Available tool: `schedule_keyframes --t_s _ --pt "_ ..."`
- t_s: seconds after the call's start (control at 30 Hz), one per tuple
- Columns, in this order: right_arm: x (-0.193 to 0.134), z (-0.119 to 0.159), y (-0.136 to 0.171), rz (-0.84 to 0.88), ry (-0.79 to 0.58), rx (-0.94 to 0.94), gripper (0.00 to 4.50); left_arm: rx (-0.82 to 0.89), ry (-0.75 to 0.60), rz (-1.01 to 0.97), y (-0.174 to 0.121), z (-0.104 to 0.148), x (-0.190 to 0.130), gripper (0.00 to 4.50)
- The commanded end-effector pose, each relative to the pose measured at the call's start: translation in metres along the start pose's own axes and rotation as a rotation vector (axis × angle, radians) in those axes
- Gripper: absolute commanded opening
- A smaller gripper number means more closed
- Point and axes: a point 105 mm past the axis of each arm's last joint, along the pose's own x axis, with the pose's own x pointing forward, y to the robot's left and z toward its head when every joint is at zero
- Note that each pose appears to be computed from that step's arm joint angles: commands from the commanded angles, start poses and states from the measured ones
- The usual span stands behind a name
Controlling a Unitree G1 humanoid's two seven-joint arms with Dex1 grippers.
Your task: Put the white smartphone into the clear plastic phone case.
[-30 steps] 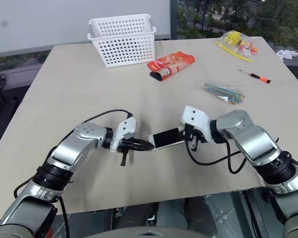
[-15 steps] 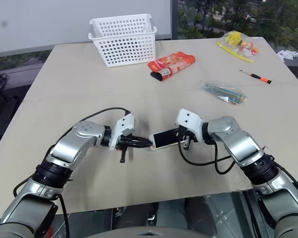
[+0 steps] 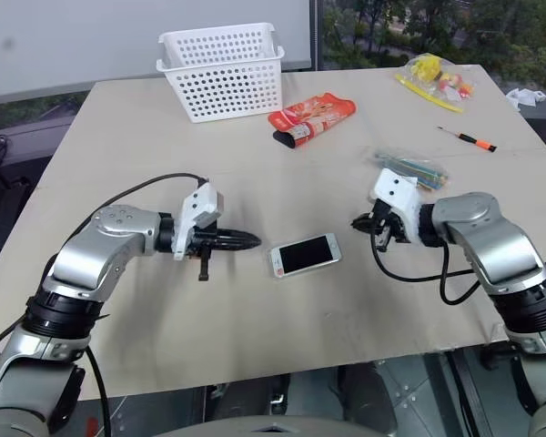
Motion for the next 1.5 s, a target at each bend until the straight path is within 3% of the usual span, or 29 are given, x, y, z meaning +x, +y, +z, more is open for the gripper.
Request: schedule_keyframes --t_s 0.03,0.37,0.7,1.13,1.5 --pt "-0.002 -0.011 0.001 0.004 0.077 -0.060 0.05 0.025 0.067 -0.024 -0.007 -0.008 -0.002 0.00" --pt "0.021 -0.005 0.014 0.053 0.073 -0.093 0.05 0.039 0.139 -0.018 -0.006 -0.023 0.002 0.00" --pt "0.041 0.009 0.038 0.141 0.046 -0.139 0.05 0.027 0.069 -0.047 -0.011 -0.020 0.027 0.00" --pt "0.050 0.022 0.063 0.229 0.010 -0.137 0.05 0.031 0.056 -0.030 -0.005 -0.025 0.033 0.00" --pt "0.014 -0.002 0.021 0.080 0.042 -0.072 0.05 0.048 0.022 0.038 0.013 -0.007 0.001 0.00"
